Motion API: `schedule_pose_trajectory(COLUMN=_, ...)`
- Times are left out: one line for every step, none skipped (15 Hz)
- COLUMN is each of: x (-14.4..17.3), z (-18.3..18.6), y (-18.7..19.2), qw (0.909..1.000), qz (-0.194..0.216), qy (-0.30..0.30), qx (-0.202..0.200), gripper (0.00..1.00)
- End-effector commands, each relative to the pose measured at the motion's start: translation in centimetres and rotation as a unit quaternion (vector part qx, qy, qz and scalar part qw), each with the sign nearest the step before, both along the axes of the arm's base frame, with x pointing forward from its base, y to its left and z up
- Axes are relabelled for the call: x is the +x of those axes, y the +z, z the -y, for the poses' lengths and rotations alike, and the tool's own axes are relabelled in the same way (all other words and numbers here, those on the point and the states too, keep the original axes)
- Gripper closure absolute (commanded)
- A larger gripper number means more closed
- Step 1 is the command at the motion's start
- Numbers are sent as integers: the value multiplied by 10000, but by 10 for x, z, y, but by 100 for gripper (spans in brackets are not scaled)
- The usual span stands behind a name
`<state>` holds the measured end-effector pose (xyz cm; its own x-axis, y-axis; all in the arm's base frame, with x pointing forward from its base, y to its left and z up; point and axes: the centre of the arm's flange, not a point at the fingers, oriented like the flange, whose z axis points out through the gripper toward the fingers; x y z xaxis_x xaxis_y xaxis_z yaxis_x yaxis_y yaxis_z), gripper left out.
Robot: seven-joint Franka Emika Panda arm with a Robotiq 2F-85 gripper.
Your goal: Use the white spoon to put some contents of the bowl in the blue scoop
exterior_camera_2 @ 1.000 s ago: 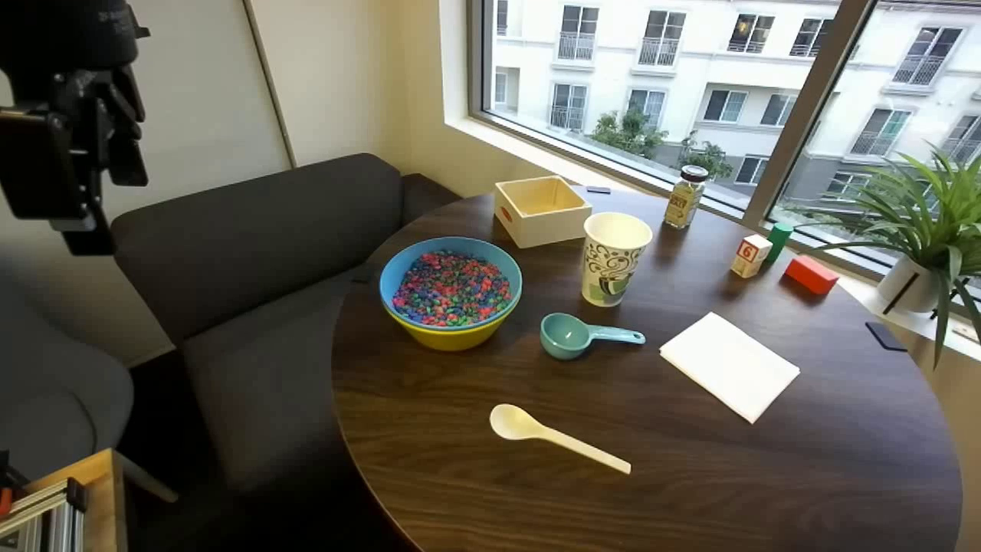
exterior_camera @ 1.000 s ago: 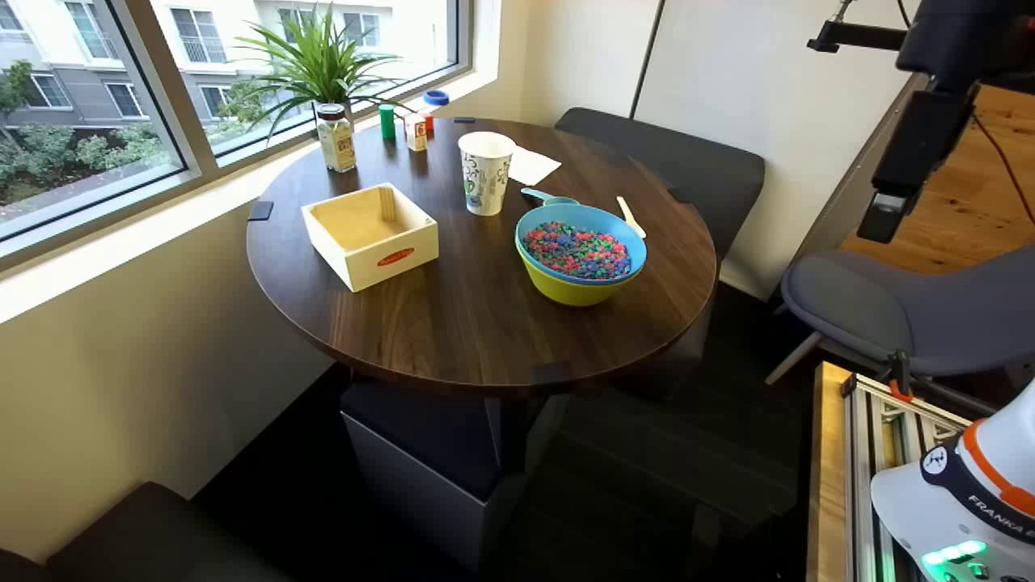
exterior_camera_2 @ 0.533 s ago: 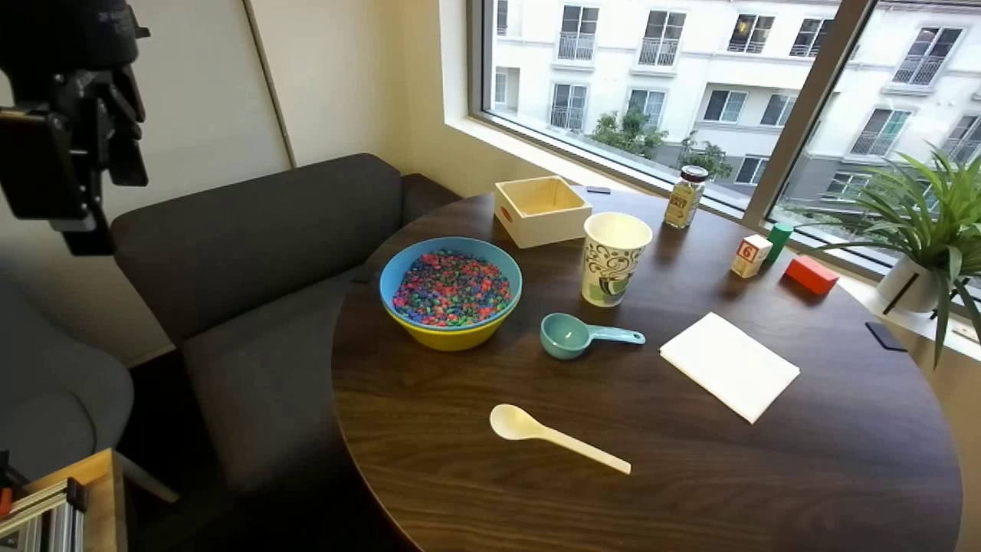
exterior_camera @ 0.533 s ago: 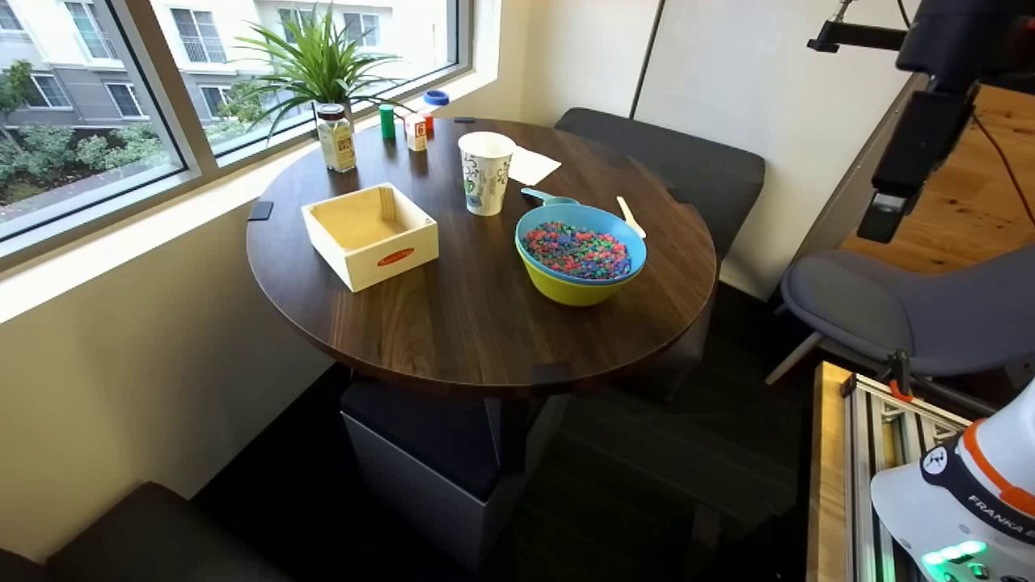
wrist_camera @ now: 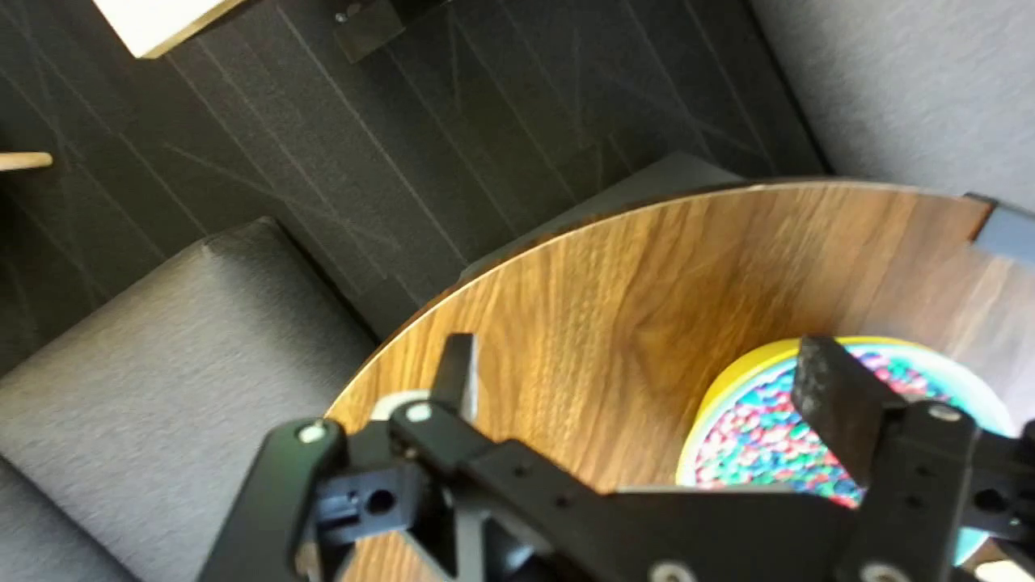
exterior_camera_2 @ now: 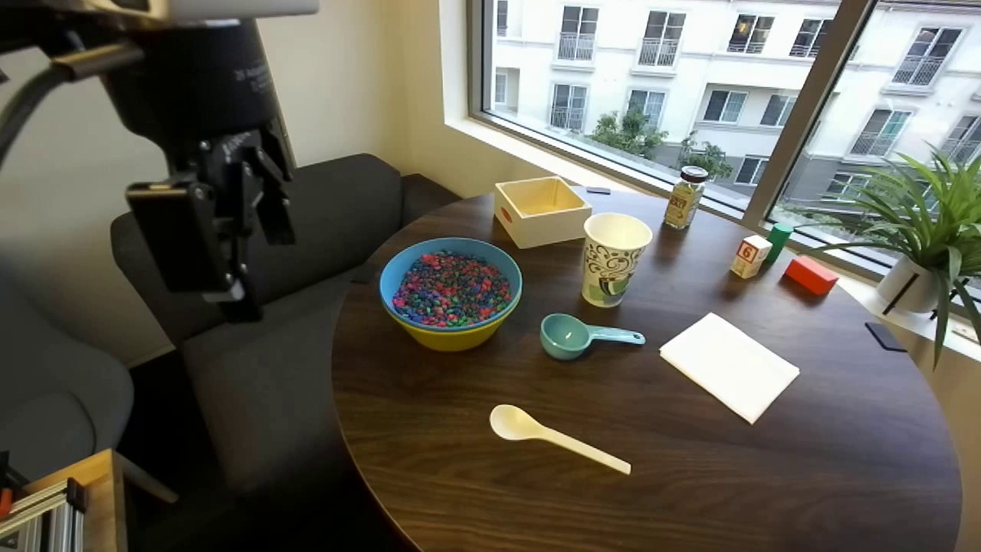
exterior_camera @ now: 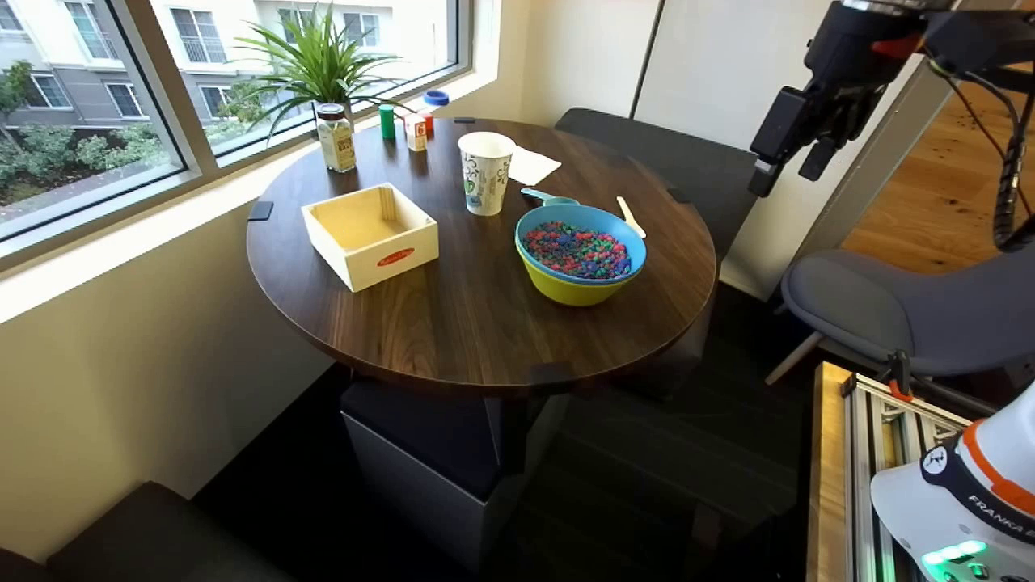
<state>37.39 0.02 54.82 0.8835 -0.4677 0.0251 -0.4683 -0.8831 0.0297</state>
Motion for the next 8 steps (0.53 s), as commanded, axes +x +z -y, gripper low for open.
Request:
schedule_pose_trajectory(x=27, z=41, y=-31, qw=9984, qz=136, qy=-280, qx=-477, gripper=0)
schedule_pose_trajectory(x=35, z=52, y=-39, qw=9984, qz=147, qy=-222, qx=-504, gripper=0)
schedule_pose_trajectory(x=42, z=62, y=-47, qw=9980, qz=125, qy=-247, qx=-563, gripper=0)
schedule_pose_trajectory(x=49, z=72, y=-56, qw=9973, qz=111, qy=-303, qx=-657, gripper=0)
schedule_pose_trajectory(x=55, z=79, y=-63, qw=9960, qz=159, qy=-384, qx=-790, gripper=0)
schedule_pose_trajectory(x=40, z=67, y=-47, qw=9976, qz=168, qy=-293, qx=-601, gripper=0)
schedule_pose_trajectory(x=46, z=74, y=-54, qw=9972, qz=160, qy=-311, qx=-654, gripper=0)
schedule_pose_trajectory(x=49, z=78, y=-60, qw=9972, qz=136, qy=-320, qx=-669, gripper=0)
